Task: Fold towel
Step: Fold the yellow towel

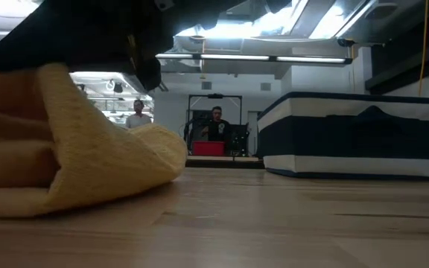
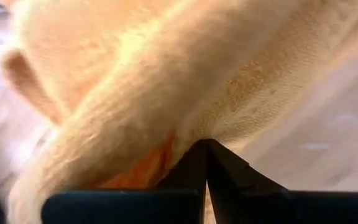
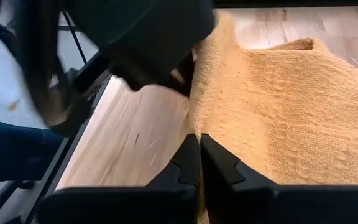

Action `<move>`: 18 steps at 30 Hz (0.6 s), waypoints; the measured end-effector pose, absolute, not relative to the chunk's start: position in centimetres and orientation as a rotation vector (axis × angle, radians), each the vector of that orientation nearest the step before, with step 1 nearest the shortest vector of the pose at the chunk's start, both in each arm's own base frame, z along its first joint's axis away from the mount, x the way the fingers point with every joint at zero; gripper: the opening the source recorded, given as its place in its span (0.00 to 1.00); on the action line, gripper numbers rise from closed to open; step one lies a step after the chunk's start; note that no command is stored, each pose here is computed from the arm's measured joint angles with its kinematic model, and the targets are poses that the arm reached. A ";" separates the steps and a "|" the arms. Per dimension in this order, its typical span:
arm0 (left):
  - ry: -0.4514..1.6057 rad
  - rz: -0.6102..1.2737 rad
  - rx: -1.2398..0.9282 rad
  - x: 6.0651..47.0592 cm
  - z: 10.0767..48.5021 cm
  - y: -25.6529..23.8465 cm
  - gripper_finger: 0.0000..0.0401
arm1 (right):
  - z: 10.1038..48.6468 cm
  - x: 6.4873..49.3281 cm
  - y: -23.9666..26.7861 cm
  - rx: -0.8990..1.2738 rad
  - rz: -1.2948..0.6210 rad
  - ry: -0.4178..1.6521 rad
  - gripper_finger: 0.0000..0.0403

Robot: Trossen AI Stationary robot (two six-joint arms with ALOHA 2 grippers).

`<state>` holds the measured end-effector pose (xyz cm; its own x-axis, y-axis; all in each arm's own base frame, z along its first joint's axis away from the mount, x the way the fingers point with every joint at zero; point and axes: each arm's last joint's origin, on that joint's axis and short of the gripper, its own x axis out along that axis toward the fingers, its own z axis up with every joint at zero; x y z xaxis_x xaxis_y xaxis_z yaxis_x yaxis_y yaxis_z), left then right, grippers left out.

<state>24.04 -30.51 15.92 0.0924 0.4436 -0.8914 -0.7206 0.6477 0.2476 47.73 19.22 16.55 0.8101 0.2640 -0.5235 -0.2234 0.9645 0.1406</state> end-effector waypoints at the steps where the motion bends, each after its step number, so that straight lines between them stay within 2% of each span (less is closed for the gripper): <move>1: 1.194 0.898 -0.271 23.9 16.0 -30.4 0.00 | 16.6 47.7 19.2 0.074 0.262 0.570 0.02; 8: 1.168 1.030 -0.245 23.5 16.6 -29.4 0.01 | 16.5 47.6 19.4 0.092 0.331 0.584 0.02; 14: 1.195 0.986 -0.215 23.6 16.5 -29.4 0.04 | 16.4 47.6 19.4 0.090 0.328 0.598 0.02; 18: 1.194 0.984 -0.224 23.6 16.5 -29.5 0.10 | 16.3 47.5 19.4 0.086 0.326 0.613 0.02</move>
